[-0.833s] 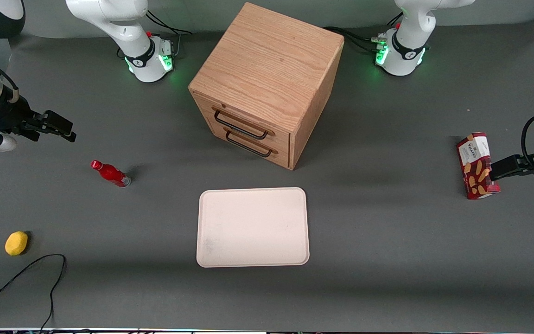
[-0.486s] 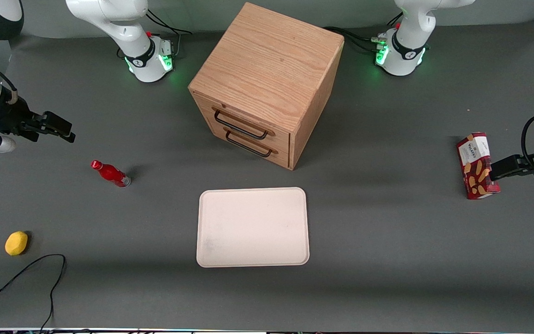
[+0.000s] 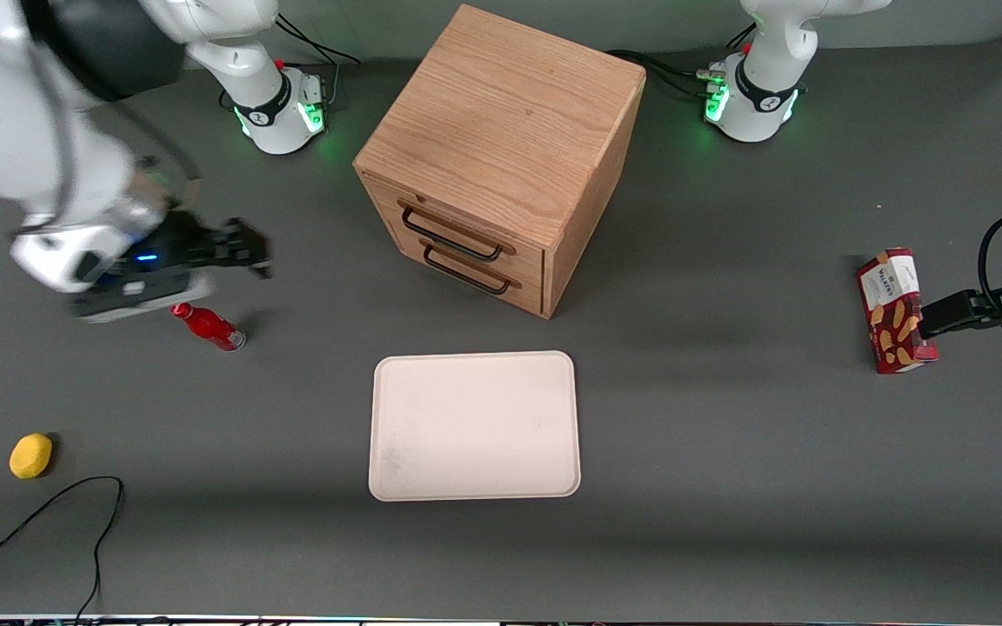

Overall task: Open upper drawer
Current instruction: 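Move the open right gripper to the upper drawer's black handle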

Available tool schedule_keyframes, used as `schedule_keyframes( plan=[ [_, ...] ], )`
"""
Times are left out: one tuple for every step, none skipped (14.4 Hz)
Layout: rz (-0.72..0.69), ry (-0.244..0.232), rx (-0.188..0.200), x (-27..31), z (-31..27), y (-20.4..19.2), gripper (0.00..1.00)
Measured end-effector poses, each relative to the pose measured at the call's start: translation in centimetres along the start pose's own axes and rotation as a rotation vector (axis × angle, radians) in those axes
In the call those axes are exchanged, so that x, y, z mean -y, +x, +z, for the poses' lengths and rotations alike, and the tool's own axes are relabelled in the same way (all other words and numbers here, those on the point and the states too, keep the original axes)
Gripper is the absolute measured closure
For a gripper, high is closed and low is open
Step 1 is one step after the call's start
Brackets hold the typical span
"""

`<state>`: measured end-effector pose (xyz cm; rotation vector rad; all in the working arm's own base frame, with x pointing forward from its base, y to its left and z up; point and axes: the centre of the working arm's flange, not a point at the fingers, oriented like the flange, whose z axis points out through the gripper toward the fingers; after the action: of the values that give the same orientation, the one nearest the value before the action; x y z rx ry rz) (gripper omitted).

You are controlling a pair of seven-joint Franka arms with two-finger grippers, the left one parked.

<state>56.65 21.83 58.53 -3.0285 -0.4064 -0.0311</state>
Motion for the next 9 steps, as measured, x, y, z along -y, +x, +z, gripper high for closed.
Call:
schedule_keyframes(
  plan=[
    [-0.078, 0.015, -0.002, 3.2, 0.3, 0.0, 0.0],
    [-0.178, 0.029, 0.005, 5.9, 0.7, -0.2, 0.0],
    [-0.293, 0.043, 0.014, 8.2, 1.2, -0.6, 0.0],
    [-0.391, 0.056, 0.026, 10.0, 1.9, -0.8, 0.0],
    [-0.461, 0.068, 0.04, 11.4, 2.6, -1.1, 0.0],
    [-0.504, 0.08, 0.058, 12.4, 3.3, -1.2, 0.0],
    [-0.536, 0.091, 0.081, 13.2, 4.1, -1.4, 0.0],
    [-0.557, 0.102, 0.098, 13.9, 4.9, -1.5, 0.0],
    [-0.577, 0.112, 0.113, 14.5, 5.7, -1.5, 0.0]
  ],
)
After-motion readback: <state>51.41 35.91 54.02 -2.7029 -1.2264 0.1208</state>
